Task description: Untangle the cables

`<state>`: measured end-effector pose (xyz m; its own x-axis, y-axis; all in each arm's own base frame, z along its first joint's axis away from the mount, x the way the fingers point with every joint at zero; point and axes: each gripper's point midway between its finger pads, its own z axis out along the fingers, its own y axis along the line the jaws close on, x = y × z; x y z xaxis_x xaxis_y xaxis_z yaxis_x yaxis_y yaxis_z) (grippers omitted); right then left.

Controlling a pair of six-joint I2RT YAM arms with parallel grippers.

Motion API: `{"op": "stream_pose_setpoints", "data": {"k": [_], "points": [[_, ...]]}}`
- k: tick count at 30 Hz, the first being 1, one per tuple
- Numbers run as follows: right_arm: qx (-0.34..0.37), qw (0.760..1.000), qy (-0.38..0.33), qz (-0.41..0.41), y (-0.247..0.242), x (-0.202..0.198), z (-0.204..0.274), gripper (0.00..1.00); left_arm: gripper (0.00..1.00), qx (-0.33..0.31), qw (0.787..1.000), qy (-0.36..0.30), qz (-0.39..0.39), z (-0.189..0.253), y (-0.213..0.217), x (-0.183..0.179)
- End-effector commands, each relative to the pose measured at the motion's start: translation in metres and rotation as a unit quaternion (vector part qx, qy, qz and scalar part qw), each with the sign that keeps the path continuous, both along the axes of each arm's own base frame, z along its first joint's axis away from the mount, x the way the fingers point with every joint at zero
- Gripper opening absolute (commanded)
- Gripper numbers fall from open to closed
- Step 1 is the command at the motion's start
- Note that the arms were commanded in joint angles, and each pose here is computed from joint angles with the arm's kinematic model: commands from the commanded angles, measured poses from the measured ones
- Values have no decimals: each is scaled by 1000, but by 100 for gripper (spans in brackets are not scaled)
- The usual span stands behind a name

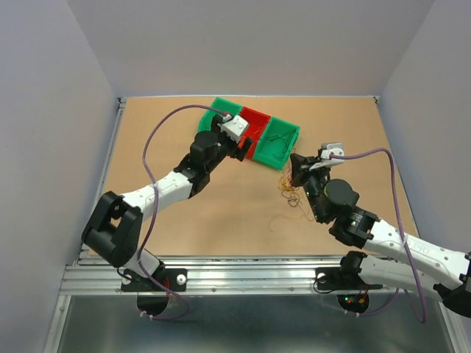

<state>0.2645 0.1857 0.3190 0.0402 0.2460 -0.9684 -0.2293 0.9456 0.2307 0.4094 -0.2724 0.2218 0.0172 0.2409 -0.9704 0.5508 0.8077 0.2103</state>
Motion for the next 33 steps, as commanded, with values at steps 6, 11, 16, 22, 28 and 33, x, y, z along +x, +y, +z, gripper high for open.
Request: {"op": "stream_pose_setpoints", "data": {"k": [6, 11, 16, 22, 28, 33], "points": [[44, 999, -12, 19, 28, 11, 28, 1, 93, -44, 984, -90, -148, 45, -31, -45], [60, 998, -10, 36, 36, 10, 29, 11, 93, -57, 980, -77, -176, 43, -39, -52], [68, 997, -9, 45, 42, 11, 19, 0, 93, -70, 980, -85, -168, 52, -35, -55], [43, 996, -16, 80, 72, 19, 33, 1, 93, -84, 974, -129, -166, 69, -23, -67], [22, 995, -3, 93, 84, 22, 20, 1, 93, -91, 961, -154, -209, 82, -16, -90], [17, 992, -1, 127, 95, 17, 13, 0, 94, -84, 943, -164, -277, 67, -27, -111]]}}
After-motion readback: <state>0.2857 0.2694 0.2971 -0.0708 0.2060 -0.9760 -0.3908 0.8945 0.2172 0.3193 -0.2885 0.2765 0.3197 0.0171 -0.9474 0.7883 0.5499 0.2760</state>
